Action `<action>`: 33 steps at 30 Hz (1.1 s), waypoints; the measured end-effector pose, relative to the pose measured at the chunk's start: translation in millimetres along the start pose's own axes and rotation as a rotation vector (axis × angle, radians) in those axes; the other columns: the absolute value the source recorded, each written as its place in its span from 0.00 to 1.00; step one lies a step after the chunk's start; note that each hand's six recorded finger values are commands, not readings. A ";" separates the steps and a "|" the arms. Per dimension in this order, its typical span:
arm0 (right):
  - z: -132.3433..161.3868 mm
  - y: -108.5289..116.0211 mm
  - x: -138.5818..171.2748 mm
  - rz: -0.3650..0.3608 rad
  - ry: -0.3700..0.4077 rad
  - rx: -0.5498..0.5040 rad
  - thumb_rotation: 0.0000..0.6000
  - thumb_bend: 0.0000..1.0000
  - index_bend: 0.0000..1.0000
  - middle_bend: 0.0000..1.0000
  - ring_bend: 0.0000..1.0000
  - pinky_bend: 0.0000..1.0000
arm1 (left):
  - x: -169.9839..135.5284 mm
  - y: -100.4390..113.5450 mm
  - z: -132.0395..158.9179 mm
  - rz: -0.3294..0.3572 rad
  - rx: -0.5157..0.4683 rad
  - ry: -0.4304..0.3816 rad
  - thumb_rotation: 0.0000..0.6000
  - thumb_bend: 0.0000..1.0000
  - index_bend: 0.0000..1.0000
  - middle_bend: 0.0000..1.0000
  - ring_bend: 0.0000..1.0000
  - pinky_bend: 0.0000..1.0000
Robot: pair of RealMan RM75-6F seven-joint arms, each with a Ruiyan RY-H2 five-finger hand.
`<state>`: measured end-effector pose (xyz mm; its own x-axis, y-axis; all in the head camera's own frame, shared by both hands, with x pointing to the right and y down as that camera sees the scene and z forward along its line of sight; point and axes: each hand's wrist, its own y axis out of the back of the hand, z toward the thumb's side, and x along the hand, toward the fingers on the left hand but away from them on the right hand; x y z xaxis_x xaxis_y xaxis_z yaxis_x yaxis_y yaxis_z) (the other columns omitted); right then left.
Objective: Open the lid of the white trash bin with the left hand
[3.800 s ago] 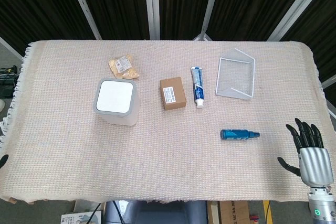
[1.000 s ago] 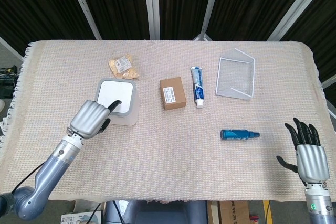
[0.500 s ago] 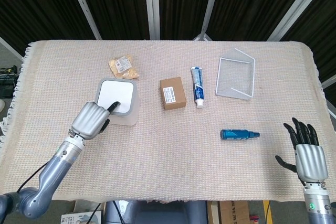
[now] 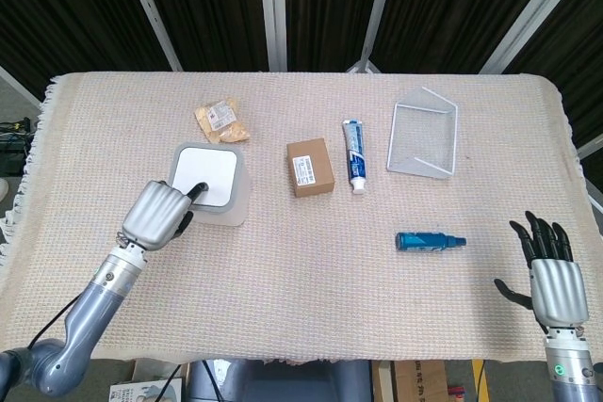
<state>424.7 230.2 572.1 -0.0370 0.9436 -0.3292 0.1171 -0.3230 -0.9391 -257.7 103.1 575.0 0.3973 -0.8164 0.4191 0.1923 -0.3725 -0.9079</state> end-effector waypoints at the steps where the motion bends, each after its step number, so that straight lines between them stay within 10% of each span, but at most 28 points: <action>1: 0.2 -0.1 -0.1 0.000 0.001 0.000 1.00 0.14 0.15 0.00 0.08 0.04 | -2.0 6.8 -1.1 0.035 -0.003 0.005 1.00 0.52 0.31 0.75 0.69 0.66; 7: 1.8 -1.5 0.3 0.002 0.005 0.003 1.00 0.14 0.15 0.00 0.08 0.04 | -28.9 31.8 -17.9 0.217 0.016 0.075 1.00 0.40 0.28 0.47 0.39 0.47; 12: 3.1 -2.2 0.7 0.003 0.008 0.006 1.00 0.14 0.15 0.00 0.08 0.04 | -73.5 16.4 -46.6 0.201 0.010 0.202 1.00 0.36 0.25 0.33 0.21 0.34; 33: 13.4 3.5 9.6 0.025 0.069 0.008 1.00 0.14 0.15 0.00 0.04 0.01 | -214.2 -46.5 -112.3 0.120 -0.200 0.401 1.00 0.23 0.21 0.17 0.06 0.14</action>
<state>411.5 237.1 564.3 0.0340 0.9377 -0.3457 0.1092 -0.3473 -0.9314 -452.5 245.7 526.5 0.0204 -0.9505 0.3100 -0.0260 -0.3104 -0.9502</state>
